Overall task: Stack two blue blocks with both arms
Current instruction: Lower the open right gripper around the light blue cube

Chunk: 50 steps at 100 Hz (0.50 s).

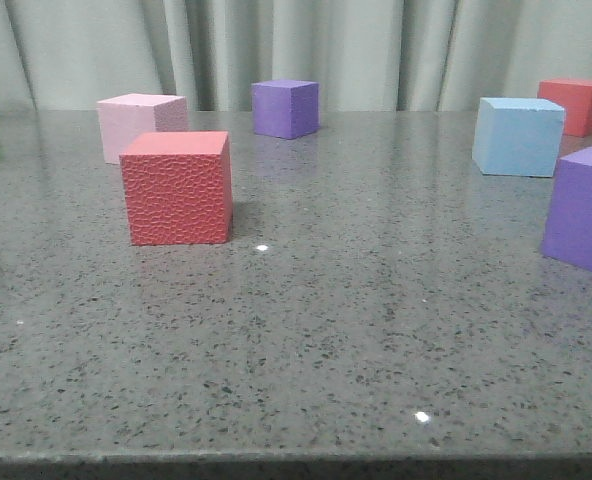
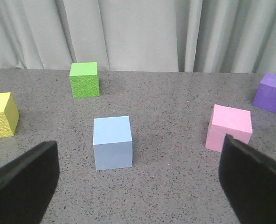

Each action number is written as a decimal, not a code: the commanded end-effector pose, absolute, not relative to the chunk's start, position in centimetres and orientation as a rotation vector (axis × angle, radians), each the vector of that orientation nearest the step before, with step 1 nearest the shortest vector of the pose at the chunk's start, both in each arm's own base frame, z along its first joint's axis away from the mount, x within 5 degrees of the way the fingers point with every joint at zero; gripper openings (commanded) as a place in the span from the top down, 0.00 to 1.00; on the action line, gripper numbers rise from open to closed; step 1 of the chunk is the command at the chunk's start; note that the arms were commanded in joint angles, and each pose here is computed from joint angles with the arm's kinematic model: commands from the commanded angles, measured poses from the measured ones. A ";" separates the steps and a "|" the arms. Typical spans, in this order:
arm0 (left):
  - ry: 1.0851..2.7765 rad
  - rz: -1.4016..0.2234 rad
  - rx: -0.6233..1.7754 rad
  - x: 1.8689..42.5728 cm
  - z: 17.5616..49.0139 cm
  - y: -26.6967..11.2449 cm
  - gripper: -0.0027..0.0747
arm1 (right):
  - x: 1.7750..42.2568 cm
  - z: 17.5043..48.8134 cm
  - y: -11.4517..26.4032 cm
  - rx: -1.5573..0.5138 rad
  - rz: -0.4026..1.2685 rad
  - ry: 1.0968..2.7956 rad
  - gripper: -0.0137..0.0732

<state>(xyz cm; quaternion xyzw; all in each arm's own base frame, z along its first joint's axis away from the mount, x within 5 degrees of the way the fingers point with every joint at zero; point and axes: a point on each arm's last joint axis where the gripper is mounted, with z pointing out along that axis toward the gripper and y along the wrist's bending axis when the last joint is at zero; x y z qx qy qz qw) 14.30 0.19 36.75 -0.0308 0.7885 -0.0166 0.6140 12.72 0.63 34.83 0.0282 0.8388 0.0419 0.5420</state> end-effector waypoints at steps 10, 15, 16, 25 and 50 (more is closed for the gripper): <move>1.717 -0.060 -0.081 14.4 38.4 0.1 0.09 | 13.1 36.7 0.7 0.074 0.132 1.864 0.09; 1.716 -0.063 -0.083 14.4 38.4 0.1 0.09 | 13.1 36.8 0.7 0.077 0.137 1.860 0.09; 1.716 -0.063 -0.083 14.4 38.4 0.1 0.09 | 13.1 36.8 0.7 0.077 0.137 1.859 0.09; 1.712 -0.037 -0.067 14.4 38.5 0.2 0.09 | 13.6 37.1 0.8 0.078 0.136 1.887 0.09; 1.710 -0.037 -0.067 14.4 38.7 0.2 0.09 | 17.1 39.3 1.0 0.085 0.134 2.034 0.09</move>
